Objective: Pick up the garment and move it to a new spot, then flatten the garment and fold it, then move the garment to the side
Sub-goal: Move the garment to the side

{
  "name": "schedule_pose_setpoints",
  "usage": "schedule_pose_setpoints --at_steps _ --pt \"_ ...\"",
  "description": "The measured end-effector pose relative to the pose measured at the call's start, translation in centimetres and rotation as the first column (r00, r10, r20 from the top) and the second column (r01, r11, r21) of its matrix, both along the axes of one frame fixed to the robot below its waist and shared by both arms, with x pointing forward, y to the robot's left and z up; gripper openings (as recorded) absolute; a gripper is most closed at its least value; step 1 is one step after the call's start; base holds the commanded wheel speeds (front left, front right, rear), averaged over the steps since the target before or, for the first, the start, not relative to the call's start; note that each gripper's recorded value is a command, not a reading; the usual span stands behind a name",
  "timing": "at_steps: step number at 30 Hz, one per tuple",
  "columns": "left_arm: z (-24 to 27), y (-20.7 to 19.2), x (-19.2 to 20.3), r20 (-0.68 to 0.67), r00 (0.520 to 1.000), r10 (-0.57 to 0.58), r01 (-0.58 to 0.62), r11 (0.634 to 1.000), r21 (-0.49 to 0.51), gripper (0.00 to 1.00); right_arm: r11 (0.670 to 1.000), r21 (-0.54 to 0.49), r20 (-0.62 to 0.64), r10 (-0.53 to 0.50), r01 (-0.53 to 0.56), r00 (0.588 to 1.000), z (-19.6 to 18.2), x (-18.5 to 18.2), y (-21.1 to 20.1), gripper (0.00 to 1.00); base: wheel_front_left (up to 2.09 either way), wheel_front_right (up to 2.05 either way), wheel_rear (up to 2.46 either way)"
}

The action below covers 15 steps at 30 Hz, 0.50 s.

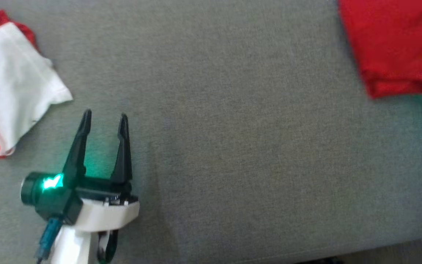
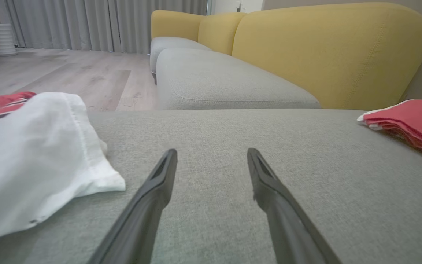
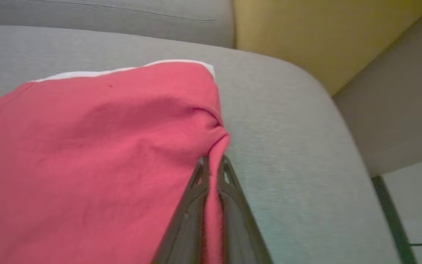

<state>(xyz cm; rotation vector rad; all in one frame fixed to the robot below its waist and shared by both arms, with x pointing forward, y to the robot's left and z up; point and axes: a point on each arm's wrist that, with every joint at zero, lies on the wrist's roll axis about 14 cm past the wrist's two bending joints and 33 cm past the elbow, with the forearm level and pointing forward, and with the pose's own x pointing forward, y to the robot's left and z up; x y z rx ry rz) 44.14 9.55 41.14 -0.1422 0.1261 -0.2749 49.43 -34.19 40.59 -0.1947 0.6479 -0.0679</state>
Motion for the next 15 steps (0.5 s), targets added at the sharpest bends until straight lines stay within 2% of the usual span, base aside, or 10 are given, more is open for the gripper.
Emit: schedule_pose_setpoints --at_steps 6,15 --pt "-1.9 -1.1 1.8 -0.017 0.999 -0.029 0.029 0.999 -0.024 1.0 0.986 -0.157 0.033 -0.057 0.062 0.998 2.0 0.8 -4.6 0.0 0.0 0.0 0.0" --pt "-3.2 -1.4 2.6 -0.028 0.999 -0.038 0.037 0.999 -0.039 1.0 0.944 -0.323 -0.026 -0.085 0.072 0.996 2.0 -0.3 -6.7 0.0 0.0 0.0 0.0"
